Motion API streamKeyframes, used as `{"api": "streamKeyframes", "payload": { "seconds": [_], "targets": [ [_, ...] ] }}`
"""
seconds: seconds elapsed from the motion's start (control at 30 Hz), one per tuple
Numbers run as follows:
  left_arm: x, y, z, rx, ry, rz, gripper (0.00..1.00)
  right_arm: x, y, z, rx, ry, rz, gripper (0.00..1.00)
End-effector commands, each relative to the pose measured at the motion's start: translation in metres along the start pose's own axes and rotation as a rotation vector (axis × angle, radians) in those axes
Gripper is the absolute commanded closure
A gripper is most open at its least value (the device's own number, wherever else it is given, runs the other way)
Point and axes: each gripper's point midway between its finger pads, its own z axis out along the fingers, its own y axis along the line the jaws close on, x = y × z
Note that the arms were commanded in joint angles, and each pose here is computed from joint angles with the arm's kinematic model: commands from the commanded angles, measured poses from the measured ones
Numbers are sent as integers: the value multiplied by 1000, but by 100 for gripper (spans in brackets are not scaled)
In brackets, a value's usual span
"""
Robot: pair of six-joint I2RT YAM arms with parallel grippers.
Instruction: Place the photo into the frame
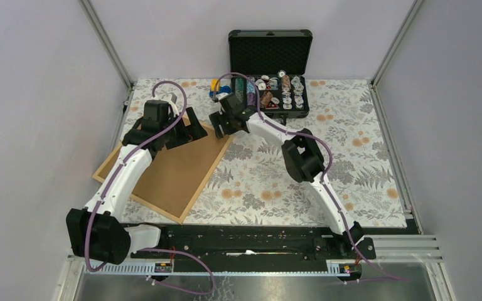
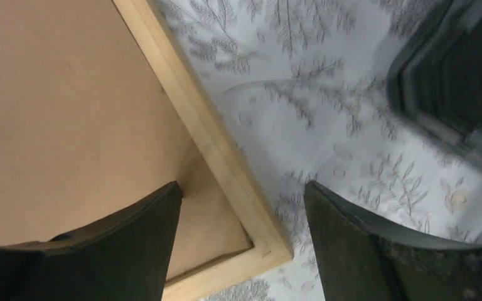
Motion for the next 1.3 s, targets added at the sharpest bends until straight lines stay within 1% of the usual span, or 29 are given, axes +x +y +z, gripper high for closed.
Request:
{"api": "streamKeyframes", "payload": {
  "seconds": [0.0,0.03,0.07,0.13,0.17,0.2,0.27,0.33,0.4,0.47,0.57,0.67,0.73,0.8,0.83,0.87,0.93,0.97,1.03,1.1,1.17,1.27],
  "targets": [
    [-14,-10,-9,33,-53,9,1,18,-5,8,13,73,-84,23],
    [-14,-11,-8,38,-50,9,1,25,-6,11,13,93,-85,26],
    [-13,-11,-7,41,-45,8,1,34,-8,14,17,118,-85,33],
    [-13,-12,-4,44,-41,6,1,50,-14,14,41,164,-80,48],
    [-13,-12,-2,47,-39,7,1,59,-18,12,61,192,-71,60],
    [-13,-11,-1,46,-38,6,1,69,-21,9,78,215,-60,69],
    [-12,-10,5,44,-26,7,1,84,-28,0,121,250,-35,77],
    [-9,-7,13,40,-3,0,1,101,-37,-12,197,282,3,90],
    [-6,-5,24,33,27,-8,1,118,-43,-27,276,308,93,100],
    [-1,5,39,3,62,-35,1,139,-46,-46,356,333,231,100],
    [10,27,66,-64,89,-93,1,166,-40,-74,405,295,451,100],
    [25,49,93,-97,136,-173,1,182,-14,-96,359,220,632,100],
    [33,63,109,-123,152,-210,1,189,10,-103,285,199,676,100],
    [39,70,117,-144,164,-238,1,187,21,-105,229,176,655,100],
    [40,68,117,-131,160,-241,1,176,24,-104,186,145,608,93],
    [37,63,113,-110,135,-238,1,165,22,-105,167,133,544,77],
    [30,52,102,-65,92,-206,1,150,6,-111,208,139,417,55],
    [28,50,96,-61,86,-192,1,144,2,-112,202,141,353,45],
    [23,47,84,-63,75,-157,1,137,-1,-106,159,169,235,30],
    [18,43,72,-60,57,-124,1,137,2,-99,119,240,133,23],
    [14,39,64,-55,53,-99,1,133,3,-92,109,276,77,22],
    [13,36,60,-52,64,-89,1,130,5,-80,102,309,62,23]
  ]
}}
